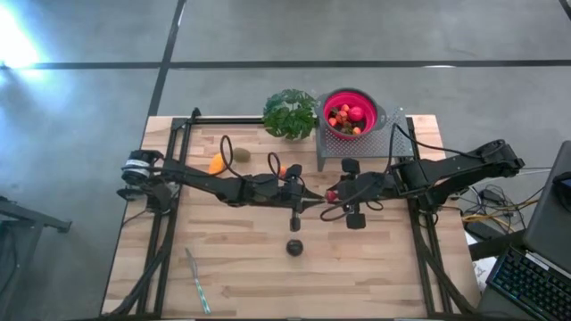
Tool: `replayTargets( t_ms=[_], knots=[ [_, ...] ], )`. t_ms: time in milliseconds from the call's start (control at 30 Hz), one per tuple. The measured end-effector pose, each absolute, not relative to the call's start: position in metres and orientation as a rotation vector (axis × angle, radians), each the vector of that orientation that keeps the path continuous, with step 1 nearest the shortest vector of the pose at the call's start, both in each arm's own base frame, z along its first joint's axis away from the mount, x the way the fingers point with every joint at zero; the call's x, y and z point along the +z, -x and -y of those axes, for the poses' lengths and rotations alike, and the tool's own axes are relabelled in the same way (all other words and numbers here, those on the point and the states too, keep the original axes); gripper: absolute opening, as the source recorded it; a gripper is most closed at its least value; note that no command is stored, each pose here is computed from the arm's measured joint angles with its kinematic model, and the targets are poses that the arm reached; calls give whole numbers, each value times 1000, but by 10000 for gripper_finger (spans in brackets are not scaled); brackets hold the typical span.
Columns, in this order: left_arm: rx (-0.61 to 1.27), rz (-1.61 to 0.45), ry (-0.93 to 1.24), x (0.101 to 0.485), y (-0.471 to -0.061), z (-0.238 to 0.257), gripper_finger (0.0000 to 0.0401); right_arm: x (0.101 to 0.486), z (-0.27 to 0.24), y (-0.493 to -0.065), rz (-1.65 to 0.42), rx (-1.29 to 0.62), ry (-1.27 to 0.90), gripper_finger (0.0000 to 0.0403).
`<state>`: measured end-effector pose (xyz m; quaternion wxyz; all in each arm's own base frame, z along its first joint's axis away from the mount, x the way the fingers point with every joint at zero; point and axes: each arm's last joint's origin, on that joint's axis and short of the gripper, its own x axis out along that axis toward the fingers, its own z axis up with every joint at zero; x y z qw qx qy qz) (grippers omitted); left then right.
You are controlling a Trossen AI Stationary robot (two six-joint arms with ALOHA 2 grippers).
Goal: Pick & Place Fruit
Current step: Put the strawberry into the red strainer bowl on the shelf
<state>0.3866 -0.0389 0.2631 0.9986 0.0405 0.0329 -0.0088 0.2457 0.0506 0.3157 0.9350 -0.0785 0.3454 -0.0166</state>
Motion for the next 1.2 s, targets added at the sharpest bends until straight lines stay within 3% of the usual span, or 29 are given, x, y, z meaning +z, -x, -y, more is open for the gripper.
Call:
replayTargets(
  t_ms=[267,433,800,1200],
  knots=[
    [-20,-84,-77,261,-387,39,206,335,-45,-240,-746,-62,137,143],
    [-19,-83,-76,261,-386,39,265,366,-22,-234,-768,-150,119,140],
    [-16,-79,-39,262,-387,39,273,413,73,-212,-741,-466,-7,143],
    [-14,-97,-10,260,-386,39,273,384,183,-203,-914,-669,-224,144]
  ],
)
